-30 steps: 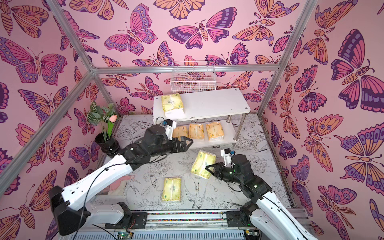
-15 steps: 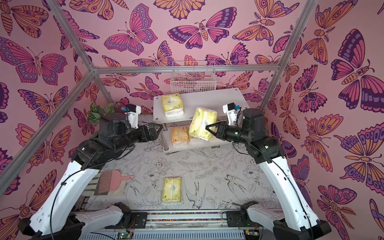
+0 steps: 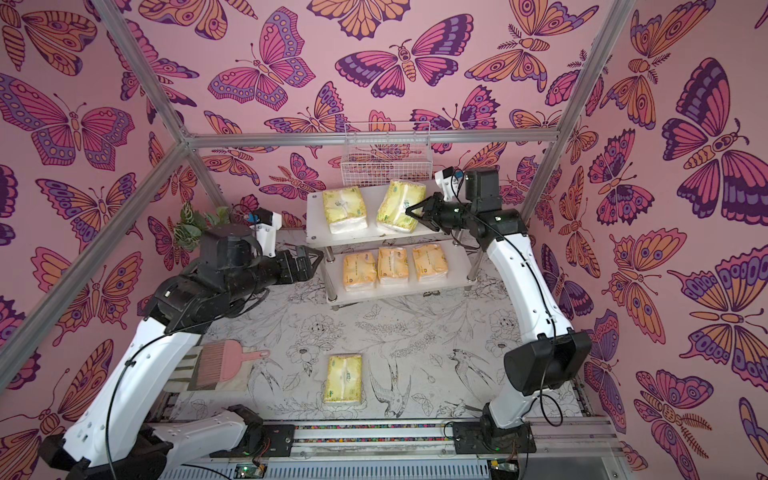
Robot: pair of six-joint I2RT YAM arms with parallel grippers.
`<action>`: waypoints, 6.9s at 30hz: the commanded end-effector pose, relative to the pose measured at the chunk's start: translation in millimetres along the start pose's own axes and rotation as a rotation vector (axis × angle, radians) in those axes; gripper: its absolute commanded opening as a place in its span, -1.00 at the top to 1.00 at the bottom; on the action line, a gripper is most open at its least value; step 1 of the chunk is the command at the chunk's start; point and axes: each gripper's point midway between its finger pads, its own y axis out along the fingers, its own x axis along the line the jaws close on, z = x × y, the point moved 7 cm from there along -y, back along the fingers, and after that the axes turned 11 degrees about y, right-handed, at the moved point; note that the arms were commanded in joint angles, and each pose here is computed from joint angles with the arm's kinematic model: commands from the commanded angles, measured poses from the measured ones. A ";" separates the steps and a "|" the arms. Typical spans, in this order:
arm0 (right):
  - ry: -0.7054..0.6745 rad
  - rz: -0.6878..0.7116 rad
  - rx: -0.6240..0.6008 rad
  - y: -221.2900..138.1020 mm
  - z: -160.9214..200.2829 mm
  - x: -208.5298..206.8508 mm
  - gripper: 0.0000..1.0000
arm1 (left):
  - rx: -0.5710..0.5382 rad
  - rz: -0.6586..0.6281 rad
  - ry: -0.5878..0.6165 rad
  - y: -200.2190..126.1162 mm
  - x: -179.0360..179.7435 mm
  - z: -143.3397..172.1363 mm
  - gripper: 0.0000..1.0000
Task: Place the tissue boxes on the shelf by color
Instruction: Place a box of tissues on the shelf, then pick up the box of tissues from the center of the board, then place a box of tissues on the shelf.
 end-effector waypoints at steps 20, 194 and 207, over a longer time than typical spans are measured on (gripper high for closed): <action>-0.020 0.039 -0.121 -18.1 -30.7 4.9 -0.31 | 0.048 0.019 -0.012 4.8 2.2 13.7 -0.99; -0.121 0.031 -0.299 -153.5 87.9 3.0 0.97 | 0.074 0.072 -0.077 10.3 -12.5 40.3 -0.99; -0.042 0.070 -0.455 -151.9 -22.7 -1.4 0.94 | 0.085 0.079 -0.075 9.4 -10.9 45.6 -0.99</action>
